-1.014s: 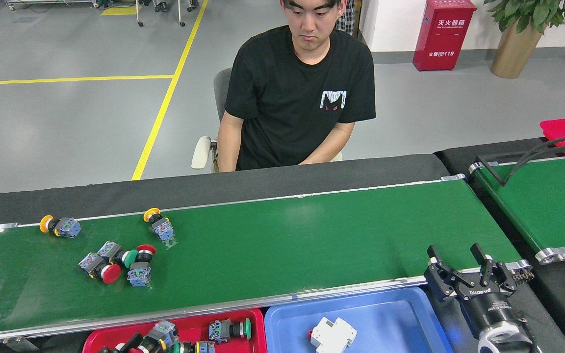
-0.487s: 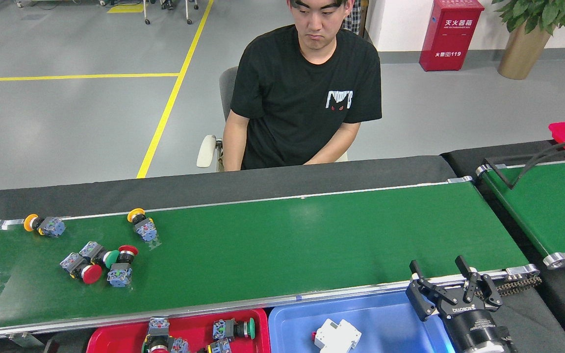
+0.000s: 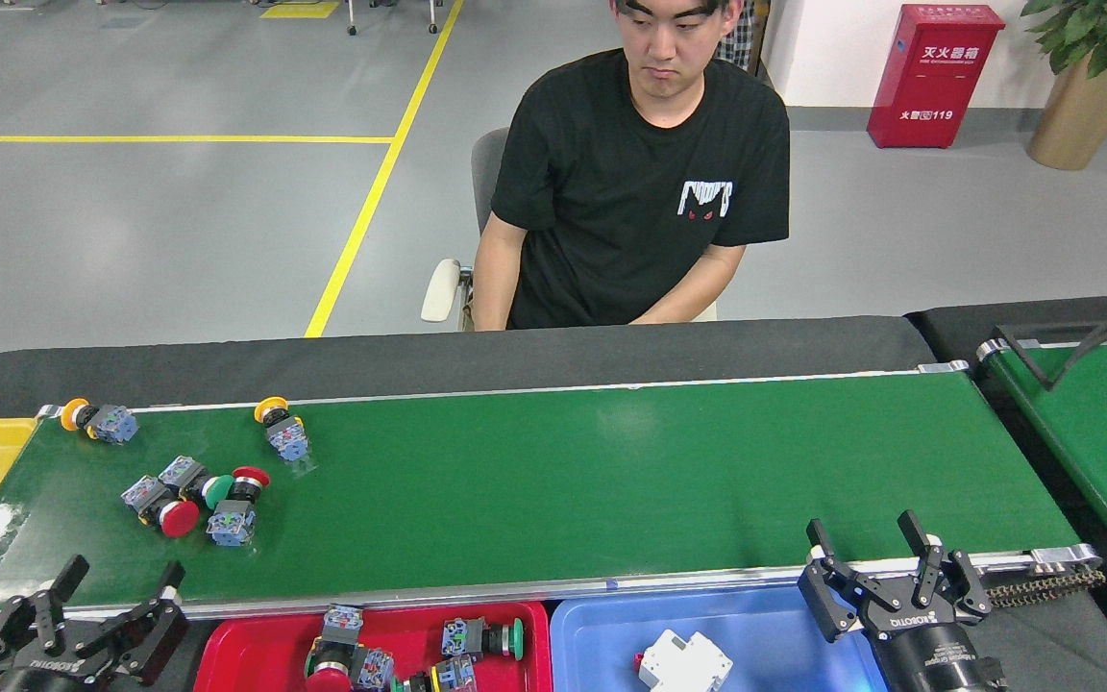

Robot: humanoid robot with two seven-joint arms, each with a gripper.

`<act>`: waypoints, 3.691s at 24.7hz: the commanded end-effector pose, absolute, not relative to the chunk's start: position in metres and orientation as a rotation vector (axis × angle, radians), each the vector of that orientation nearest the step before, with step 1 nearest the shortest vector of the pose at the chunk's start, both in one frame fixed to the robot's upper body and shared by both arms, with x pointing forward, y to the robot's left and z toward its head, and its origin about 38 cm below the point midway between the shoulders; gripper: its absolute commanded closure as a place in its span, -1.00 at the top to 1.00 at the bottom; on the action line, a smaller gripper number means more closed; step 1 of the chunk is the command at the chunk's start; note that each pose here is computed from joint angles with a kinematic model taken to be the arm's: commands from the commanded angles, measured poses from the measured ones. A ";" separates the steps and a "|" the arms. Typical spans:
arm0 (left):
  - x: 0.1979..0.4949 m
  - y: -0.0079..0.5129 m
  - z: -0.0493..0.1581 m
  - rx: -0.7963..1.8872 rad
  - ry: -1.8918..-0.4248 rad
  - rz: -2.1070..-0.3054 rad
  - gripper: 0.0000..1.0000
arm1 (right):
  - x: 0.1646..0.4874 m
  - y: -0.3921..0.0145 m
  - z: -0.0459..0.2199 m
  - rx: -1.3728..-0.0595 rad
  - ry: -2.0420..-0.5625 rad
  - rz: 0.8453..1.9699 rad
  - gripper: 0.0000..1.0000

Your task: Pick switch part from conveyor to tray

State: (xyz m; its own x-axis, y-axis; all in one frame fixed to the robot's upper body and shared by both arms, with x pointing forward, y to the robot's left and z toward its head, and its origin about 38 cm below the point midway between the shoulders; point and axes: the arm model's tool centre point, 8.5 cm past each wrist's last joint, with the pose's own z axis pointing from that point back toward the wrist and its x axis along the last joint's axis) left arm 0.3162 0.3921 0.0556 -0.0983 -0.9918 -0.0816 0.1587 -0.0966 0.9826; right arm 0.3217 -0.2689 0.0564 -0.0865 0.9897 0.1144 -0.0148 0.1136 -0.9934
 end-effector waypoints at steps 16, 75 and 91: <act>0.388 0.429 0.040 1.086 -0.963 -1.344 0.98 | 0.313 -0.263 0.054 -1.042 -1.363 1.237 0.95; 0.181 0.353 0.037 0.890 -1.231 -1.472 1.00 | 0.303 -0.267 0.064 -1.069 -1.371 1.209 0.95; 0.211 0.402 0.078 1.144 -1.199 -1.342 1.00 | 0.302 -0.267 0.063 -1.067 -1.366 1.208 0.95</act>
State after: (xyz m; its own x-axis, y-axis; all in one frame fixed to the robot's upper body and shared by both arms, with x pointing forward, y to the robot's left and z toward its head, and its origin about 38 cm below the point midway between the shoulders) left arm 0.2101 0.3999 0.0726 -0.0994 -0.9946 -0.0284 0.0898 -0.0373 0.9953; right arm 0.3001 -0.2666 0.0556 -0.1289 0.9848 0.1166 -0.0218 0.1148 -0.9932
